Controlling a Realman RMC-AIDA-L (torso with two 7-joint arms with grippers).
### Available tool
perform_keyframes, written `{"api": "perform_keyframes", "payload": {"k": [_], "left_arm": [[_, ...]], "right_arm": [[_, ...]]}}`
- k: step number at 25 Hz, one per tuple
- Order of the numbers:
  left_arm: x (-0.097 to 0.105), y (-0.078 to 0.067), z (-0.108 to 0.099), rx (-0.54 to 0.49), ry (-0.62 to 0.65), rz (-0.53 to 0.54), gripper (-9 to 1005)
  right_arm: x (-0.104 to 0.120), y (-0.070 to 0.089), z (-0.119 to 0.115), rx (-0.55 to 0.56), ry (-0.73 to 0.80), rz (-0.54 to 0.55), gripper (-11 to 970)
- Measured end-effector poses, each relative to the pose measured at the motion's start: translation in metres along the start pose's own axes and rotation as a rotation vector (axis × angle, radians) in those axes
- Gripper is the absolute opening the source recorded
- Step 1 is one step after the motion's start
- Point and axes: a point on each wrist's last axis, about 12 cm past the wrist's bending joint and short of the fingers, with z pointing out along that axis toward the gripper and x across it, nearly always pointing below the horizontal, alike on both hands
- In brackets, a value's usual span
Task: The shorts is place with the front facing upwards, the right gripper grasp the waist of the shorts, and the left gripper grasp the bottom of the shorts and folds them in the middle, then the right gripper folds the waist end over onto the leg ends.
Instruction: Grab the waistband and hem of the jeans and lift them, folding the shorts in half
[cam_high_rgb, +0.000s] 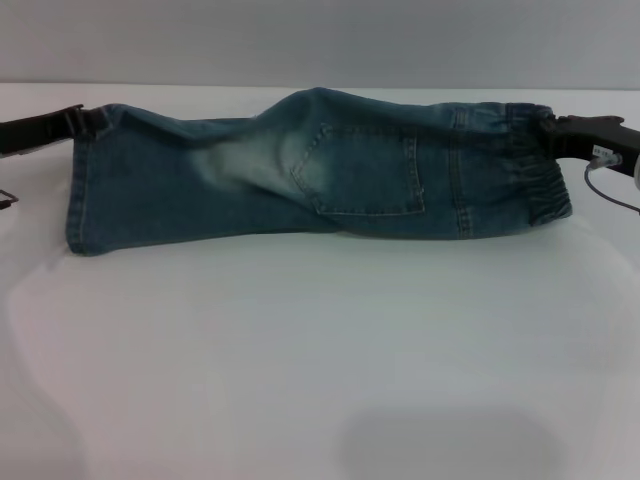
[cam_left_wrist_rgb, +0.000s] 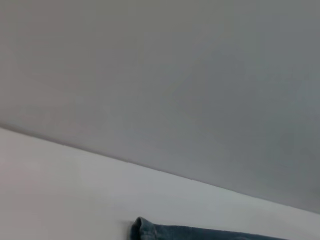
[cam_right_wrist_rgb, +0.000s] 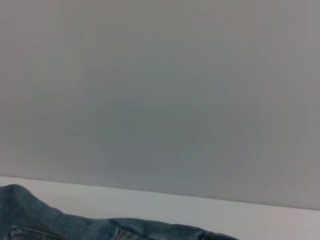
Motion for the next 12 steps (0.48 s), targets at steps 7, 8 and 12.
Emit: {"api": "perform_keyframes", "payload": {"k": [7, 8, 12], "left_arm": [[0.003, -0.005, 0.005, -0.011, -0.028, 0.049, 191], [0.003, -0.007, 0.006, -0.004, -0.039, 0.057, 192], [0.006, -0.012, 0.008, 0.016, -0.082, 0.063, 195]], "right_arm": [[0.002, -0.002, 0.002, 0.030, 0.010, 0.004, 147], [0.002, -0.002, 0.002, 0.030, 0.011, 0.005, 149], [0.004, -0.003, 0.001, 0.035, 0.015, 0.009, 156]]}}
